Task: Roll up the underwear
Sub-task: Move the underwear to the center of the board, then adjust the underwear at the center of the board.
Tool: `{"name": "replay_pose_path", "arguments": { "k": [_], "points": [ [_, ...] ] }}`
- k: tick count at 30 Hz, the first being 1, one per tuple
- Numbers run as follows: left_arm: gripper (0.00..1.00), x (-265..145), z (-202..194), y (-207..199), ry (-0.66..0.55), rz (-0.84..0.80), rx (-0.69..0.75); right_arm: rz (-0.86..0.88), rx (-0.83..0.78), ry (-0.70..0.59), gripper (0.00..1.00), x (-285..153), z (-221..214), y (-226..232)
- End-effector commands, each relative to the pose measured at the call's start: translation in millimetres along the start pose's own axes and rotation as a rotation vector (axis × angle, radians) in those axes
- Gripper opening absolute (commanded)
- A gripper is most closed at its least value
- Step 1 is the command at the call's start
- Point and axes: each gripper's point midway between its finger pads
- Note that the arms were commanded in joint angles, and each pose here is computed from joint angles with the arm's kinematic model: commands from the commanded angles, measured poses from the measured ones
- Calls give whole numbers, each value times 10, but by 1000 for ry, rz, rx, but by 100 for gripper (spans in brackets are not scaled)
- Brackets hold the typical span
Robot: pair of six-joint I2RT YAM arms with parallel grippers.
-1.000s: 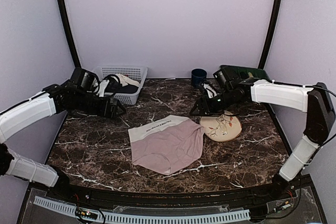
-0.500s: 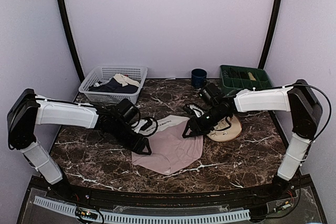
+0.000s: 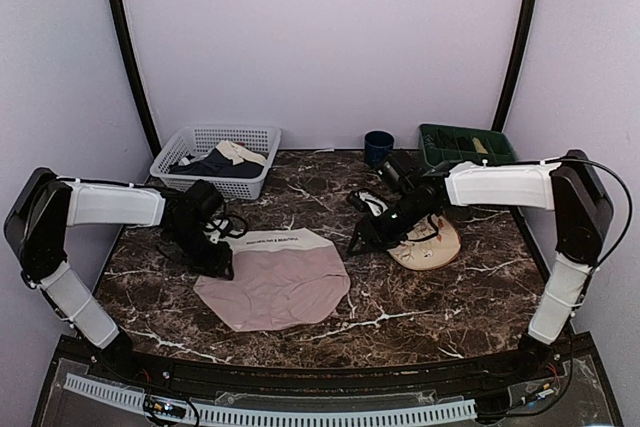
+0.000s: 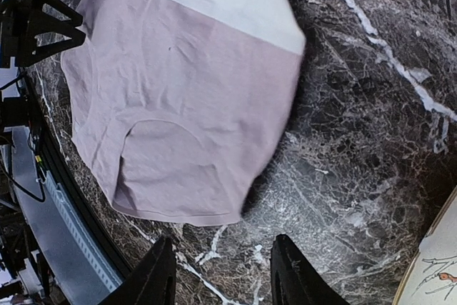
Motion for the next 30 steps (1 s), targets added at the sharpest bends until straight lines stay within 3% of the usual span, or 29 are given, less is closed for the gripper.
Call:
{"name": "replay_pose_path", "arguments": {
  "k": [1, 6, 9, 12, 22, 30],
  "points": [
    [51, -381, 218, -164, -55, -5, 44, 12, -37, -43, 44, 50, 248, 32],
    [57, -705, 376, -387, -138, -90, 65, 6, -36, -43, 42, 274, 599, -36],
    [58, -681, 320, -427, -117, -119, 57, 8, -8, -34, 42, 413, 747, -75],
    [58, -622, 261, -400, -101, -94, 63, -13, 25, -29, 51, 525, 819, -174],
    [58, -533, 206, -325, -87, -59, 69, -39, 86, 12, 54, 924, 792, -466],
    [58, -516, 217, -280, -86, -32, 84, 109, 15, -100, 12, 718, 1073, -54]
  ]
}}
Point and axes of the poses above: each gripper's point midway between its finger pads, its own x axis out along the fingers, its own y axis along the line the jaws close on, z = x × y, and after that the axes turned 5 degrees about -x, right-handed
